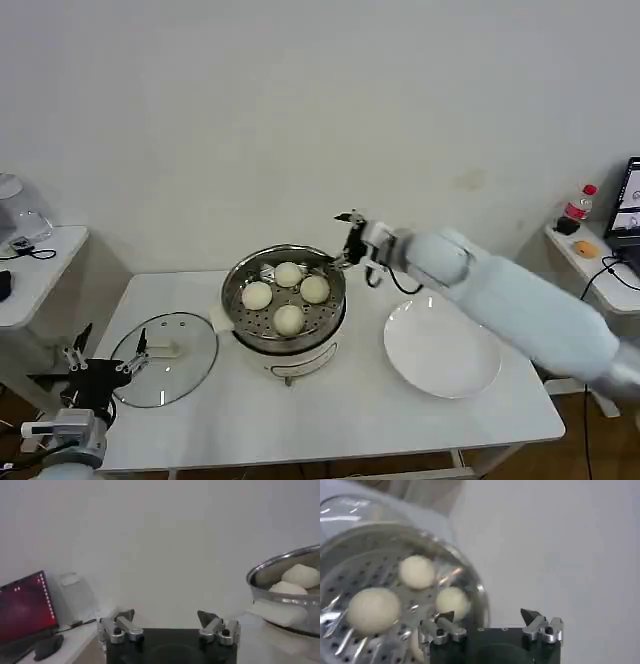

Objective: Take steamed baozi put them in steamer then cover it.

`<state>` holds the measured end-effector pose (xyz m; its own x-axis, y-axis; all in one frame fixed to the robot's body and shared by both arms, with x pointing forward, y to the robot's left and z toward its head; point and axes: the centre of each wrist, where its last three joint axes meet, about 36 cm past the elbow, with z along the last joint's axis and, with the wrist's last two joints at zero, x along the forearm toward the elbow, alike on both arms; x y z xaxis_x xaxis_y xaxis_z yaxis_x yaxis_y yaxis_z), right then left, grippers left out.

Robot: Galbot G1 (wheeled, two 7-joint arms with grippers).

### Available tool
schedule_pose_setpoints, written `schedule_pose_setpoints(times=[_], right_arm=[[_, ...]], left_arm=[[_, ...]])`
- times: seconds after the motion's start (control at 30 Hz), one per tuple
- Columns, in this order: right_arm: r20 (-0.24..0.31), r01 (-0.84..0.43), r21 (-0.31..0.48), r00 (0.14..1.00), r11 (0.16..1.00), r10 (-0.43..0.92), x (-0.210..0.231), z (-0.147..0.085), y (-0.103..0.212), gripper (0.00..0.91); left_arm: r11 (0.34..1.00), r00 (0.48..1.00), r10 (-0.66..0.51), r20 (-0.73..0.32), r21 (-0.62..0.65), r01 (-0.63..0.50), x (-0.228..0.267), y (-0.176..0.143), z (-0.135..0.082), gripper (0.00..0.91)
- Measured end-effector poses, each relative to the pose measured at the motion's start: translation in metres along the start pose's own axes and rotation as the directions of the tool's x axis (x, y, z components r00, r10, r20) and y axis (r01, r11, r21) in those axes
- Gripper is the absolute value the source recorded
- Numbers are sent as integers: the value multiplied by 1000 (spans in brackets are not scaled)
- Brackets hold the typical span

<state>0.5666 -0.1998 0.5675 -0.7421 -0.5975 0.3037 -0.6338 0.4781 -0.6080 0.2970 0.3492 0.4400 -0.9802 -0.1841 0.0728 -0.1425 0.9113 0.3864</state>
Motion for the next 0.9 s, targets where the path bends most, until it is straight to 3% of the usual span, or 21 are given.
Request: schedule_pose_setpoints(times=[0.2, 0.43, 0.63, 0.77, 0.9], right_arm=[[92, -184, -130, 976, 974, 197, 49, 52, 35, 907], [116, -369, -308, 901, 877, 419, 108, 102, 79, 907], [14, -513, -415, 822, 752, 569, 166, 147, 124, 907], [-89, -605, -423, 769, 675, 634, 208, 171, 150, 907], [-156, -677, -407, 713, 613, 684, 240, 184, 162, 907]], left_arm=[[999, 1000, 7, 4, -45, -7, -4, -3, 8, 907], [985, 1000, 7, 15, -170, -4, -14, -2, 20, 907], [923, 999, 24, 24, -385, -13, -25, -2, 39, 907], [842, 999, 41, 22, -539, -23, -33, -5, 56, 907], [741, 999, 49, 2, -670, -35, -34, -5, 75, 907]])
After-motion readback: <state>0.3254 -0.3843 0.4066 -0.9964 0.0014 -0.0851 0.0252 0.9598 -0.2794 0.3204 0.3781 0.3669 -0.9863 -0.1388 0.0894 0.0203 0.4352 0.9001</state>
